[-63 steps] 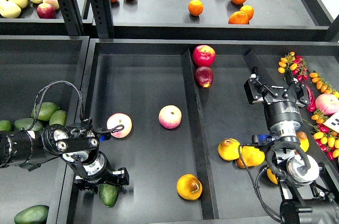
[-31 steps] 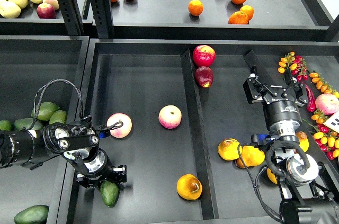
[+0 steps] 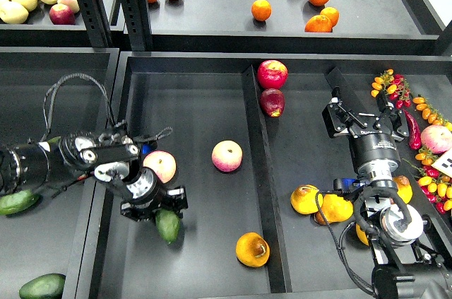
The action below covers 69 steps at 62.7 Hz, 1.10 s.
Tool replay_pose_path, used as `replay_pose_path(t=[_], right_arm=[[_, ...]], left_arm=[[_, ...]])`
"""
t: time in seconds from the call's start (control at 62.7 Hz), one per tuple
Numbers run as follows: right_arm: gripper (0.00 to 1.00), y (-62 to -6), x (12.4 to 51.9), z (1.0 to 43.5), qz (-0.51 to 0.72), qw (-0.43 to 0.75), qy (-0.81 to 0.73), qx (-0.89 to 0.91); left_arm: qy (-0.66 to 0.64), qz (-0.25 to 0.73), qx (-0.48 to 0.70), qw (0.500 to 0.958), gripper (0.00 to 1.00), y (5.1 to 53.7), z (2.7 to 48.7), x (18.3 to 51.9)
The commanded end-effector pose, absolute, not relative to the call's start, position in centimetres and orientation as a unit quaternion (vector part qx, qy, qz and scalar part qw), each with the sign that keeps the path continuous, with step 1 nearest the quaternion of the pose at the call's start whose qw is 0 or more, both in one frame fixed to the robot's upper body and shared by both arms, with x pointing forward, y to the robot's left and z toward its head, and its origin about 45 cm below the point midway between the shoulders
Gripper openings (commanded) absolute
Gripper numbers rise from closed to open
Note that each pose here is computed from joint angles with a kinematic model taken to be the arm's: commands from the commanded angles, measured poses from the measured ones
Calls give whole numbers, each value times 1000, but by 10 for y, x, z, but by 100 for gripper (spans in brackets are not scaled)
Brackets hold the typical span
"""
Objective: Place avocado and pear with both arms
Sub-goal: 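Carry the avocado with the left gripper into the avocado bin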
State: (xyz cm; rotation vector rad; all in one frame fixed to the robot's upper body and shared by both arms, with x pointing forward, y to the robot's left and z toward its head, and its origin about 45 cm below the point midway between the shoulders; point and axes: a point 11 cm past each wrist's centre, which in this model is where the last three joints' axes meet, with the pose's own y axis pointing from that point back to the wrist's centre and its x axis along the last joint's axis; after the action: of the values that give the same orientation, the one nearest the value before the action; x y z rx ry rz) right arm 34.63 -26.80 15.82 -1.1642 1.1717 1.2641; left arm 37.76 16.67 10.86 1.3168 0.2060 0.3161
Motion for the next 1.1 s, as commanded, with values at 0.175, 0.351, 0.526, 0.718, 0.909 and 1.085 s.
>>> replay_pose_path(t=[0.175, 0.351, 0.526, 0.718, 0.909, 1.085], right_arm=[[100, -263, 368, 180, 514, 514, 471, -500], [100, -254, 391, 206, 511, 513, 459, -515], [100, -247, 402, 221, 510, 511, 450, -526], [100, -245, 404, 226, 508, 513, 446, -529], [100, -245, 404, 227, 507, 514, 445, -530], [100, -245, 405, 229, 507, 515, 443, -531]], left_arm=[[117, 252, 619, 735, 29, 282, 148, 406], [175, 282, 630, 702, 29, 362, 139, 370], [217, 283, 636, 684, 29, 393, 118, 335], [230, 275, 639, 680, 30, 397, 99, 318], [239, 270, 651, 667, 31, 407, 85, 304], [241, 268, 667, 652, 32, 419, 71, 292]])
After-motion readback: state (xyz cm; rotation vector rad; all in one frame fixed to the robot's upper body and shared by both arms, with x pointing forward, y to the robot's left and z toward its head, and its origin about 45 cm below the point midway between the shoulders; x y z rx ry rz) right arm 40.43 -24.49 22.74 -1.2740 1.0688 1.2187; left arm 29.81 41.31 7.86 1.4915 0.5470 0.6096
